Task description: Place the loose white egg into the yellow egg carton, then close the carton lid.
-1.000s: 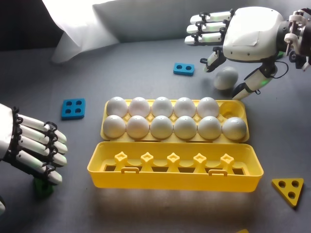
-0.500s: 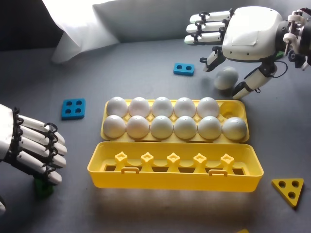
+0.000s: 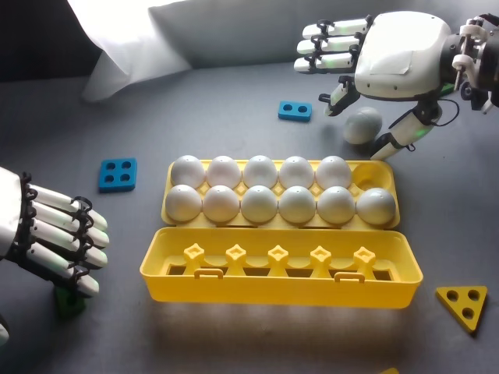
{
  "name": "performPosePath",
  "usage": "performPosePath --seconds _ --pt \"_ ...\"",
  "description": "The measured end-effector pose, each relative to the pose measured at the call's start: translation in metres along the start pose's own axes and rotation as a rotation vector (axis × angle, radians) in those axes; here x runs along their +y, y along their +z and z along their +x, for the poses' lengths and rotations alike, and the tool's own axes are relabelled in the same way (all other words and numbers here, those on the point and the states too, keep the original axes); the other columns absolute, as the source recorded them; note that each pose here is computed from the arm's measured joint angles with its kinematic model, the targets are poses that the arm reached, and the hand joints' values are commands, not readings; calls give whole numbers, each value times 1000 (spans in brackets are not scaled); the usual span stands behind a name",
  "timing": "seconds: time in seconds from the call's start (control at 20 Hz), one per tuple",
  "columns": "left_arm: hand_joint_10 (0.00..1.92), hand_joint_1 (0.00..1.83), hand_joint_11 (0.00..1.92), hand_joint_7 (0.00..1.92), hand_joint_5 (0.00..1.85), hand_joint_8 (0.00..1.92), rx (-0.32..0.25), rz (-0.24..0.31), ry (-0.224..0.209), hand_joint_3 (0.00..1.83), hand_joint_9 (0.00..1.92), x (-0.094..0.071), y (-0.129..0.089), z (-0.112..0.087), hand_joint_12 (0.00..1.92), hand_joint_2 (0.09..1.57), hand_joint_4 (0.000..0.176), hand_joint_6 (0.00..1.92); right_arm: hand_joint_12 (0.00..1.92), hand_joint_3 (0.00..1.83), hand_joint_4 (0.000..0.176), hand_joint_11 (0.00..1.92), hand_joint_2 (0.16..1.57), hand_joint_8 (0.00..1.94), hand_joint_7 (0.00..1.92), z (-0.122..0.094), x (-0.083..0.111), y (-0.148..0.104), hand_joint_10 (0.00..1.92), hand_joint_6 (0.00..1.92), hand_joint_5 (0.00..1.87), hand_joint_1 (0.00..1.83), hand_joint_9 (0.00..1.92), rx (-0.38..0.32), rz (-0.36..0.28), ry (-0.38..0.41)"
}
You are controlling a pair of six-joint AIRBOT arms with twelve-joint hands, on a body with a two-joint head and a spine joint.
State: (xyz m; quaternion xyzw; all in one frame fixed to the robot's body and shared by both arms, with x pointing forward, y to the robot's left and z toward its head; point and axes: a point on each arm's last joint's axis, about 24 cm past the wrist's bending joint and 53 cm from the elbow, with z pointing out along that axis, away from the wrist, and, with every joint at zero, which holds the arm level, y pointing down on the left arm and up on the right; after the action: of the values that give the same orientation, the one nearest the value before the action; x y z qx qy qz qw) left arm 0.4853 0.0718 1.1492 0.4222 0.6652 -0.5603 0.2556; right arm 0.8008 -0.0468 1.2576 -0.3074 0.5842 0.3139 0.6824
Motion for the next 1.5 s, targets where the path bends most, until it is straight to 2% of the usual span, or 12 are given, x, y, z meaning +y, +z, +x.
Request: performPosePath --seconds 0.05,0.2,0.5,0.75,0.8,1.0,1.15,1.2,1.3,1.4,1.45,1.5 --pt "0 0 0 220 349 1 0 1 0 1 141 0 0 0 388 1218 67 0 0 2 176 0 805 2 99 0 0 0 0 2 789 628 0 0 0 0" --pt "1 0 0 193 337 2 2 2 -1 0 114 -1 1 1 269 1215 80 0 0 2 176 0 807 6 117 0 0 0 0 3 789 628 0 -1 -1 -7" --pt "1 0 0 195 338 1 4 1 -1 0 109 -1 1 1 222 1199 78 0 0 0 176 0 802 8 129 2 -4 -1 0 18 832 645 0 -3 8 -12" --pt "9 0 0 257 379 7 6 0 -1 0 161 -1 2 2 439 1211 84 7 0 2 176 0 811 1 119 1 -6 0 0 7 820 634 0 -6 10 -13" --pt "8 0 0 190 316 7 6 0 -1 0 102 -1 2 2 243 1208 85 7 0 1 176 0 808 0 113 1 -6 0 0 5 819 601 0 -6 10 -13" --pt "4 0 0 210 319 4 6 1 4 2 105 -1 2 1 178 1215 81 2 0 0 176 0 807 1 107 1 -6 0 0 6 827 631 0 -6 10 -13" --pt "4 0 0 215 320 0 5 1 3 0 124 -1 2 1 239 1201 80 0 0 1 176 0 807 4 121 1 -5 0 0 4 829 661 0 -7 8 -13" --pt "2 0 0 275 377 2 4 1 3 0 189 -1 2 0 398 1196 83 6 0 0 175 0 799 8 135 1 -5 0 0 10 845 687 0 -7 7 -13" --pt "0 0 0 170 283 3 5 0 3 2 88 -1 2 0 199 1199 88 0 0 0 176 0 798 11 148 1 -4 0 0 10 852 683 0 -9 3 -12" --pt "6 0 0 228 362 1 5 3 3 0 147 -2 3 1 412 1208 82 6 0 2 176 0 824 6 182 1 -4 0 0 12 910 729 0 -10 3 -11" --pt "12 0 0 235 355 5 5 3 3 1 128 -2 3 1 313 1211 80 12 0 11 149 0 854 3 188 0 -3 0 0 23 958 806 0 -11 1 -11" --pt "12 0 0 235 355 5 5 4 2 1 128 -2 3 1 313 1211 80 12 0 11 149 0 854 3 188 0 -3 0 0 23 958 806 0 -11 1 -11"
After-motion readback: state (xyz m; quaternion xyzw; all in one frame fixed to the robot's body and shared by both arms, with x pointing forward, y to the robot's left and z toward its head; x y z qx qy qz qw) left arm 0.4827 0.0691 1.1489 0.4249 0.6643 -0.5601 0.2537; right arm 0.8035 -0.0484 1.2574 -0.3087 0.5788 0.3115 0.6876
